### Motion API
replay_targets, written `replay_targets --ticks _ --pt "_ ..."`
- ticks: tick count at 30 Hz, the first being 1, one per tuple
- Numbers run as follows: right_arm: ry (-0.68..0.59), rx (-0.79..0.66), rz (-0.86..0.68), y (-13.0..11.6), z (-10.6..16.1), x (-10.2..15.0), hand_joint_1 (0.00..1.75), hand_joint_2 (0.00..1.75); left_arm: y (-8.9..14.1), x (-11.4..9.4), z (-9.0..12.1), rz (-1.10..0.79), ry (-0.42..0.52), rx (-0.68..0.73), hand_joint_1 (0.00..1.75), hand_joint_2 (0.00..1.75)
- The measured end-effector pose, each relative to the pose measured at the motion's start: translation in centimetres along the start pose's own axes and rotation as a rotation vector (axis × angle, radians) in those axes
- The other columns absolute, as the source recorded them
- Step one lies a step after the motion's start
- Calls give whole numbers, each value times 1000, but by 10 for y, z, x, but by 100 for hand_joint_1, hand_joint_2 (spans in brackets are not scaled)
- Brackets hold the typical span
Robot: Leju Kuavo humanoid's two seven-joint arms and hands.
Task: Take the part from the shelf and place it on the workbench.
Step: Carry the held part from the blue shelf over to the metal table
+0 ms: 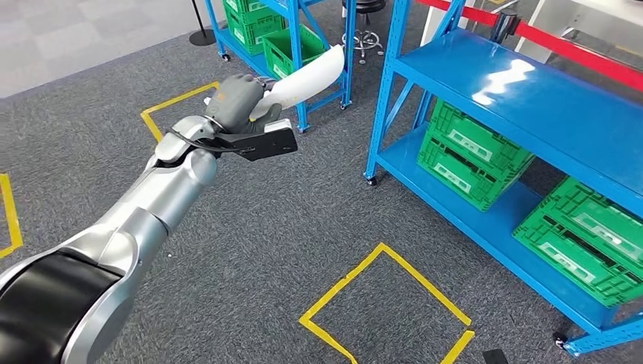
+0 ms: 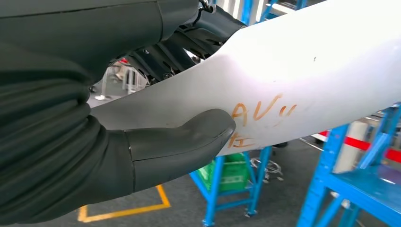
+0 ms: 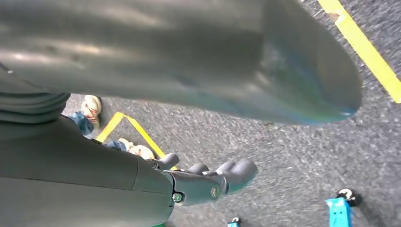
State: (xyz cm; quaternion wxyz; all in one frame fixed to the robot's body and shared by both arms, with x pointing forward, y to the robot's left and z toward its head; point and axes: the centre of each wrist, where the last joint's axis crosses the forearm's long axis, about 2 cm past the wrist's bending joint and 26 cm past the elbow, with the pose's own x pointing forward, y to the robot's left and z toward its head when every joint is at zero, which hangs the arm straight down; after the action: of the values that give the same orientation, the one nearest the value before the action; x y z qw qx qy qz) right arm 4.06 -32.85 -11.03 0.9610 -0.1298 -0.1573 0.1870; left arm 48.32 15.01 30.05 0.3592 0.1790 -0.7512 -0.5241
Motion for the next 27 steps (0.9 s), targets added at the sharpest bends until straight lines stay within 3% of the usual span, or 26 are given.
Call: replay_targets --ticks 10,27 --pt "6 10 23 -3 -1 0 0 0 3 -21 15 4 9 -20 175 175" --pt "-1 18 10 1 -1 4 0 0 8 -12 8 11 -21 -13 175 175"
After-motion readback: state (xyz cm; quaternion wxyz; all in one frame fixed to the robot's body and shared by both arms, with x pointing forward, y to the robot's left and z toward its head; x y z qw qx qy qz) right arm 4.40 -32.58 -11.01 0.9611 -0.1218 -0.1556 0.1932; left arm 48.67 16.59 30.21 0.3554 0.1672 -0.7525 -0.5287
